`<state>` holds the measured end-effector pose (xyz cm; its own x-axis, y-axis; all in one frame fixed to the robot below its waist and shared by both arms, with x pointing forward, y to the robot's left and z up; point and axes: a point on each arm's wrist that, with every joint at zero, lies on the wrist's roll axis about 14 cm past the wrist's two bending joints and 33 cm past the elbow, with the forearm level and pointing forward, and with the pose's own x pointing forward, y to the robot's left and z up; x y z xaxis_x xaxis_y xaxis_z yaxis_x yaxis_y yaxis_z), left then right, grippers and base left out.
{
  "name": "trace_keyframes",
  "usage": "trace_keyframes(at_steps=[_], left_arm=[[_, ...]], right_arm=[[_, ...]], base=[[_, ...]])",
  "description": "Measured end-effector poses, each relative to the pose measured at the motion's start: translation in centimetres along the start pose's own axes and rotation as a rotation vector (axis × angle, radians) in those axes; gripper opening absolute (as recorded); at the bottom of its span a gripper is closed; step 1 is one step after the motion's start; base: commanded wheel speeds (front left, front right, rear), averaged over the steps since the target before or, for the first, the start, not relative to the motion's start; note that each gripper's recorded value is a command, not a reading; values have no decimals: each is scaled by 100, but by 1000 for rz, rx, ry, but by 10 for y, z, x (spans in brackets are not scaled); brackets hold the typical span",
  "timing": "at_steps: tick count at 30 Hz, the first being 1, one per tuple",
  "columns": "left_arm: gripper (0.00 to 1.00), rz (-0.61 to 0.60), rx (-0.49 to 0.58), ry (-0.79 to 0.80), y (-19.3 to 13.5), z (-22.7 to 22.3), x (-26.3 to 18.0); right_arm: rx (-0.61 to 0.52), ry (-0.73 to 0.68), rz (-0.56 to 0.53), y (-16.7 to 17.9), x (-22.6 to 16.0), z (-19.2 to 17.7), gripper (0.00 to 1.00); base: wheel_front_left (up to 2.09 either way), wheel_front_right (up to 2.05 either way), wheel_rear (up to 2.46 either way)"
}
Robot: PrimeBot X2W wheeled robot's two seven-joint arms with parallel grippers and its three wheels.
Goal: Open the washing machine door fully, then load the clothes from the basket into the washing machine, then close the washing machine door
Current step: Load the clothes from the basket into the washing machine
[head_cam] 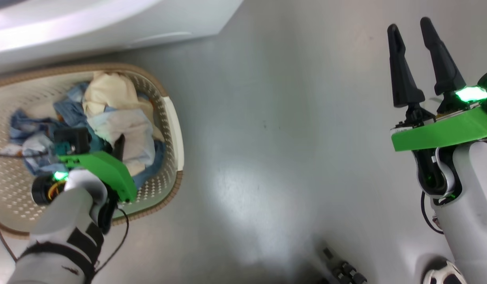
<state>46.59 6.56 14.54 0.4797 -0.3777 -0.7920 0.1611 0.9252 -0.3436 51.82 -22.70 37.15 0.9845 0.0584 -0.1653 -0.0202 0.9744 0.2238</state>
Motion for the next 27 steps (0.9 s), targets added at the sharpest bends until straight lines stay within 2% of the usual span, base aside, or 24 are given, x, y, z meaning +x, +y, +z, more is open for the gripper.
trace_keyframes(at_steps=[8, 14, 27], left_arm=[[0, 1, -17, -106, -7, 17, -41], [0, -11, -25, -218, -15, 48, -74], [0, 38, 25, -473, -9, 86, -161]], right_arm=[[9, -33, 17, 11, -17, 24, 100], [7, -50, 29, 18, -35, 39, 100], [21, -98, 76, 40, -70, 65, 100]], base=[[0, 0, 0], [0, 0, 0], [0, 0, 0]])
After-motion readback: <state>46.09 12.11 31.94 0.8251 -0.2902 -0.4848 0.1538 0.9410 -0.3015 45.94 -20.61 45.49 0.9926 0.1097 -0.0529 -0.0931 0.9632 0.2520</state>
